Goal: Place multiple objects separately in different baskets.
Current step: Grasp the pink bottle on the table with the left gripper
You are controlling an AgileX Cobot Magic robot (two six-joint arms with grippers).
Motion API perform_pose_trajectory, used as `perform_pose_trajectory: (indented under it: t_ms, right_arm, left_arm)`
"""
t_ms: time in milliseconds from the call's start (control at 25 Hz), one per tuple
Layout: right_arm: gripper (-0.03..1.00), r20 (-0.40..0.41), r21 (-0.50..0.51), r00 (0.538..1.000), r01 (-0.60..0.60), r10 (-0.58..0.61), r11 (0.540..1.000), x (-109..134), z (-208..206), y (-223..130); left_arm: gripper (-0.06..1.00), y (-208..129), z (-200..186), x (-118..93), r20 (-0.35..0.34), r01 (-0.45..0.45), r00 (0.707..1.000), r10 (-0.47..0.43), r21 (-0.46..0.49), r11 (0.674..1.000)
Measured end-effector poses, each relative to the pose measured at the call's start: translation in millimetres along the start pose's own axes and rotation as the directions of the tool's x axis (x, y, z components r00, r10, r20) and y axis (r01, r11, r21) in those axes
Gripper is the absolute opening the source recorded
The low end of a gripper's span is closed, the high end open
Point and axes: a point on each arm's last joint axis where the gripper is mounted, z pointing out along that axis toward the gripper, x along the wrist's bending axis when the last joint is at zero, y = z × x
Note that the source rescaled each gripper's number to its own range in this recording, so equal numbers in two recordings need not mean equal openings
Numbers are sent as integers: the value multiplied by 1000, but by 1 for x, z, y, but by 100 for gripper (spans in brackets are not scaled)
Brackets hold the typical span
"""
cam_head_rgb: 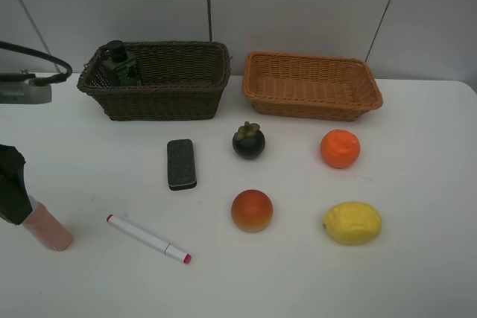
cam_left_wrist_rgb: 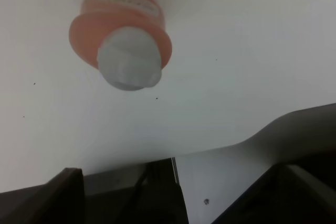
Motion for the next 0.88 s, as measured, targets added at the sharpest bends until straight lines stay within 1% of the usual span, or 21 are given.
perform_pose_trajectory:
  t_ms: [120, 280, 360, 480, 560, 760, 880]
  right_arm:
    - [99, 0, 0, 1000, 0, 0, 1000, 0, 0, 0]
    - [99, 0, 0, 1000, 0, 0, 1000, 0, 0, 0]
    - [99, 0, 0, 1000, 0, 0, 1000, 0, 0, 0]
    - [99, 0, 0, 1000, 0, 0, 1000, 0, 0, 0]
    - [99, 0, 0, 1000, 0, 0, 1000, 0, 0, 0]
    - [99, 0, 0, 1000, -1, 1, 1000, 0, 0, 0]
    - [99, 0, 0, 1000, -1, 1, 1000, 0, 0, 0]
  left_arm:
    - [94, 2, 4, 3, -25, -19, 1000, 18, -34, 999]
    - [94, 8, 10, 4, -34, -56, 998, 54, -57, 997]
    - [94, 12, 17, 5, -33, -58, 998, 57, -36, 998]
    - [94, 17, 33, 7, -26, -61, 998, 62, 34, 998]
    - [94, 21, 42, 8, -24, -69, 997, 71, 55, 996]
    - [94, 33, 64, 12, -22, -120, 992, 122, 80, 990]
    - [94, 39, 75, 14, -33, -150, 988, 153, 84, 985]
